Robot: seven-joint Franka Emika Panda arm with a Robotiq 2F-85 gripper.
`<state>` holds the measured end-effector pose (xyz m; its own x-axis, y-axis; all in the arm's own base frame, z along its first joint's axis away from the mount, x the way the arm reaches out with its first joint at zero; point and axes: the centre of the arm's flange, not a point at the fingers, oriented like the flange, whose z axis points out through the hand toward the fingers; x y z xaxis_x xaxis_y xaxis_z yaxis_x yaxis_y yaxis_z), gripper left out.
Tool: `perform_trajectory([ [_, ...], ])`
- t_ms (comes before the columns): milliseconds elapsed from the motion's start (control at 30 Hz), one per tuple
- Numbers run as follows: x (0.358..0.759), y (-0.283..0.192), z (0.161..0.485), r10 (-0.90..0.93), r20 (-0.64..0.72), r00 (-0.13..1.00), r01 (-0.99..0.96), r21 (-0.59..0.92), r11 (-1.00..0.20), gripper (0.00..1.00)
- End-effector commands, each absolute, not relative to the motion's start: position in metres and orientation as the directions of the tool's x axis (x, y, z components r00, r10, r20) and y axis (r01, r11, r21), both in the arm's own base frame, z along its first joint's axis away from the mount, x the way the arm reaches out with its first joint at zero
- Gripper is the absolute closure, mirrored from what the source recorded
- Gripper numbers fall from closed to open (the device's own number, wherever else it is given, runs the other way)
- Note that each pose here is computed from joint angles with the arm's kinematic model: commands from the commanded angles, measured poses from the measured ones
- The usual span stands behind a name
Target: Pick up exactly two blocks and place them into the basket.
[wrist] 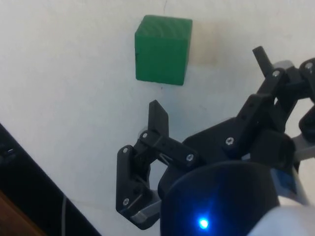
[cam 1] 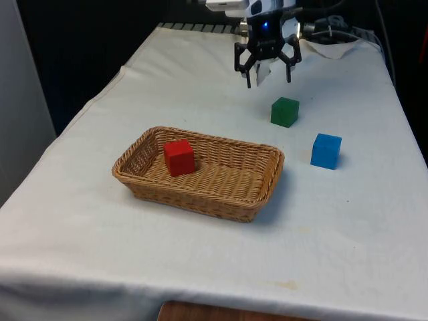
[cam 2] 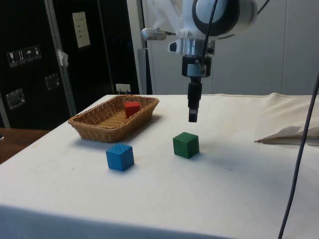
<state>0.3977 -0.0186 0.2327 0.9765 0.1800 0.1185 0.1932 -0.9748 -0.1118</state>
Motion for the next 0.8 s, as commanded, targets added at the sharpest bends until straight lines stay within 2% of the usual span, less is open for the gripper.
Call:
perform_trajectory([
  [0, 0.393, -0.018, 0.23, 0.173, 0.115, 0.978, 0.185, -0.103, -0.977, 0.0],
  [767, 0.376, -0.004, 0.226, 0.078, 0.066, 0.995, 0.088, -0.17, -0.981, 0.0],
])
